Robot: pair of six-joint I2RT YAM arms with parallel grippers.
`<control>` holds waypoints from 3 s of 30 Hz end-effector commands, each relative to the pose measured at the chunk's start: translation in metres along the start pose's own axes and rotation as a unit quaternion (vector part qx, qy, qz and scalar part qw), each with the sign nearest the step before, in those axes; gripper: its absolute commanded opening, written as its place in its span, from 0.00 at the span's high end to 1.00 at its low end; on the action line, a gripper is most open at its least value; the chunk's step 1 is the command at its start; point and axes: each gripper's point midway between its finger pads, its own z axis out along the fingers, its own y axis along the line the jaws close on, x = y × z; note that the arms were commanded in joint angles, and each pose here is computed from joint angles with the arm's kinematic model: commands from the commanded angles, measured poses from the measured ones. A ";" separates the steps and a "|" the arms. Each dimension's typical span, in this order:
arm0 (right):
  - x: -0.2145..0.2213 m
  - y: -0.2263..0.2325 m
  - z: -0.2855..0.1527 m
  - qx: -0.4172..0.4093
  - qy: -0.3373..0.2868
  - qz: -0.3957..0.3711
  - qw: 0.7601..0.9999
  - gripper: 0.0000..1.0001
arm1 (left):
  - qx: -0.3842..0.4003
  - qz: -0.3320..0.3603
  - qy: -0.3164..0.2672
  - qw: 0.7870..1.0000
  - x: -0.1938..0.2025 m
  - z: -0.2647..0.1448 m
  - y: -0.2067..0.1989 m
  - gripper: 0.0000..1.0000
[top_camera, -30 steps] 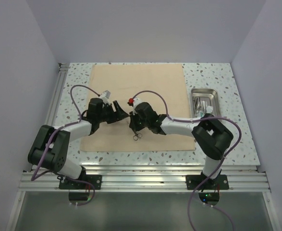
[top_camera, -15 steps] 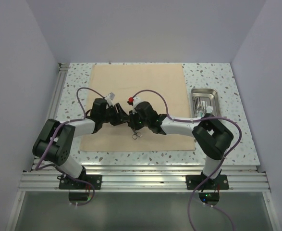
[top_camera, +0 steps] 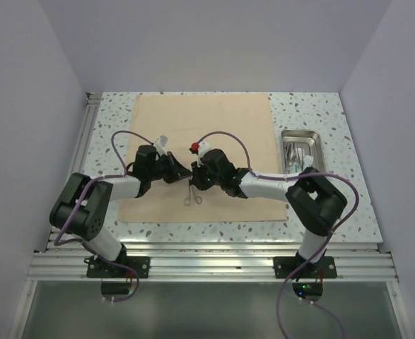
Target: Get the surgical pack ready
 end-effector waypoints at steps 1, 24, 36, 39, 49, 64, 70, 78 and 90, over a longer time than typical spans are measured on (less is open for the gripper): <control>-0.027 0.006 -0.015 -0.006 -0.046 -0.010 0.999 0.81 | 0.048 0.019 -0.006 0.999 -0.006 0.000 -0.024 1.00; -0.018 0.025 -0.012 -0.079 -0.031 0.050 0.995 0.59 | 0.071 0.028 -0.037 0.996 -0.015 -0.018 -0.052 1.00; -0.017 0.016 -0.015 -0.050 -0.029 0.055 0.997 0.90 | 0.056 0.049 -0.066 0.995 -0.025 -0.026 -0.057 0.57; -0.022 0.013 -0.018 -0.040 -0.033 0.053 0.997 0.96 | 0.038 0.056 -0.073 0.995 -0.027 -0.028 -0.052 0.39; -0.041 -0.050 -0.048 0.024 -0.043 0.085 0.995 1.00 | -0.039 0.097 -0.113 0.988 -0.041 -0.047 -0.035 0.25; -0.046 -0.302 -0.201 0.217 -0.043 0.277 0.935 1.00 | -0.051 0.171 -0.137 0.974 -0.036 -0.066 -0.025 0.26; -0.029 -0.360 -0.221 0.285 -0.001 0.292 0.913 0.98 | -0.034 0.187 -0.151 0.970 -0.021 -0.068 -0.020 0.27; -0.004 -0.382 -0.221 0.345 0.031 0.275 0.897 0.95 | -0.021 0.199 -0.162 0.966 -0.012 -0.071 -0.021 0.28; 0.001 -0.376 -0.186 0.363 0.098 0.189 0.907 0.88 | -0.018 0.206 -0.164 0.965 -0.009 -0.074 -0.021 0.28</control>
